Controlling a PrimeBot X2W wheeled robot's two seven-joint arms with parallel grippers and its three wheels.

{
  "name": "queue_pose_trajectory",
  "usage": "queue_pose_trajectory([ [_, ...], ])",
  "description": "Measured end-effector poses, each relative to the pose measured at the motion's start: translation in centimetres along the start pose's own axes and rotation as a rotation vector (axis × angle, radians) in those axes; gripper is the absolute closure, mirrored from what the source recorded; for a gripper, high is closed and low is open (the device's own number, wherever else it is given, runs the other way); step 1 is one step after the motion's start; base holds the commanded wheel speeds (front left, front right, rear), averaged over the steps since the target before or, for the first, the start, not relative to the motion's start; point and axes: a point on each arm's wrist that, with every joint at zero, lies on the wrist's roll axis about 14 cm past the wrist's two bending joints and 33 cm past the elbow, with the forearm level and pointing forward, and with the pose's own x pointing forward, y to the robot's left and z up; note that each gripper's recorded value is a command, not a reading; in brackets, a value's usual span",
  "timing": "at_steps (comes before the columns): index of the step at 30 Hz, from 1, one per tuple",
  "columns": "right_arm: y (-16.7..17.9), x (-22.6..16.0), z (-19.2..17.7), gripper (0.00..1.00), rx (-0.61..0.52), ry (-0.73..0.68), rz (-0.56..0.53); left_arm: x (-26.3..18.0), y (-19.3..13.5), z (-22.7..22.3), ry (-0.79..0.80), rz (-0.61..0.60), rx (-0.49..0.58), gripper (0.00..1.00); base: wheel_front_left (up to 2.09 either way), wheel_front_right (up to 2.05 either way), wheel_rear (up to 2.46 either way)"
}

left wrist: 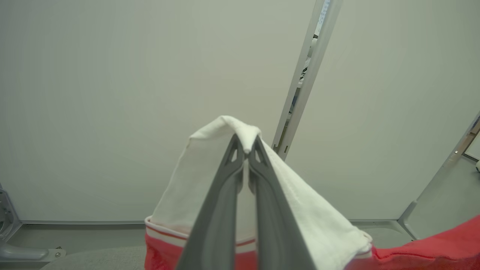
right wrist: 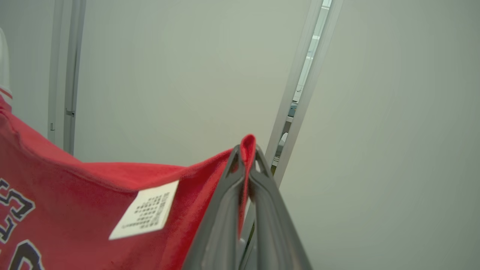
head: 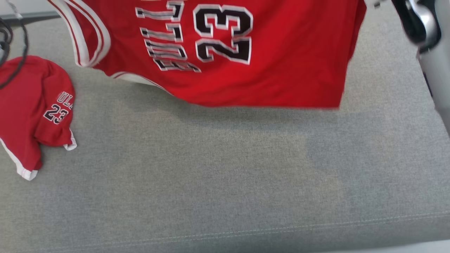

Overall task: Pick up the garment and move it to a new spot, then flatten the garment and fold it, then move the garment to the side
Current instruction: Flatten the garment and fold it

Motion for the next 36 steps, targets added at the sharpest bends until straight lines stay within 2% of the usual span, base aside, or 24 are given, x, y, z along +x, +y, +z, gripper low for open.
queue_pose_trajectory([
  [9,-4.6,5.0,-1.2,1.00,-0.071,-0.042,-0.118,4.0,2.9,2.2,-0.210,0.080,0.018,1.00,0.00,0.00,0.00],
  [14,-7.6,6.4,-2.3,1.00,-0.123,-0.031,-0.196,5.8,3.0,3.0,-0.339,0.061,0.017,1.00,0.00,0.00,0.00],
  [18,-8.1,7.0,-4.4,1.00,-0.113,0.001,-0.216,6.8,3.5,2.6,-0.374,0.054,0.031,1.00,0.00,0.00,0.00],
  [22,-7.3,7.5,-8.7,1.00,-0.093,0.067,-0.210,8.3,4.4,-1.5,-0.320,0.055,-0.015,1.00,0.00,0.00,0.00],
  [27,-6.6,6.9,-14.8,1.00,-0.088,0.164,-0.198,9.0,6.0,-8.9,-0.209,0.072,-0.090,1.00,0.00,0.00,0.00],
  [29,-5.5,6.1,-18.7,1.00,-0.064,0.226,-0.184,8.4,7.5,-13.7,-0.134,0.103,-0.113,1.00,0.00,0.00,0.00],
  [32,-4.7,5.8,-20.4,1.00,-0.059,0.249,-0.165,7.7,8.7,-15.9,-0.109,0.132,-0.144,1.00,0.00,0.00,0.00],
  [36,-1.9,4.7,-23.7,1.00,-0.023,0.295,-0.109,5.2,10.6,-19.8,-0.063,0.185,-0.188,1.00,0.00,0.00,0.00],
])
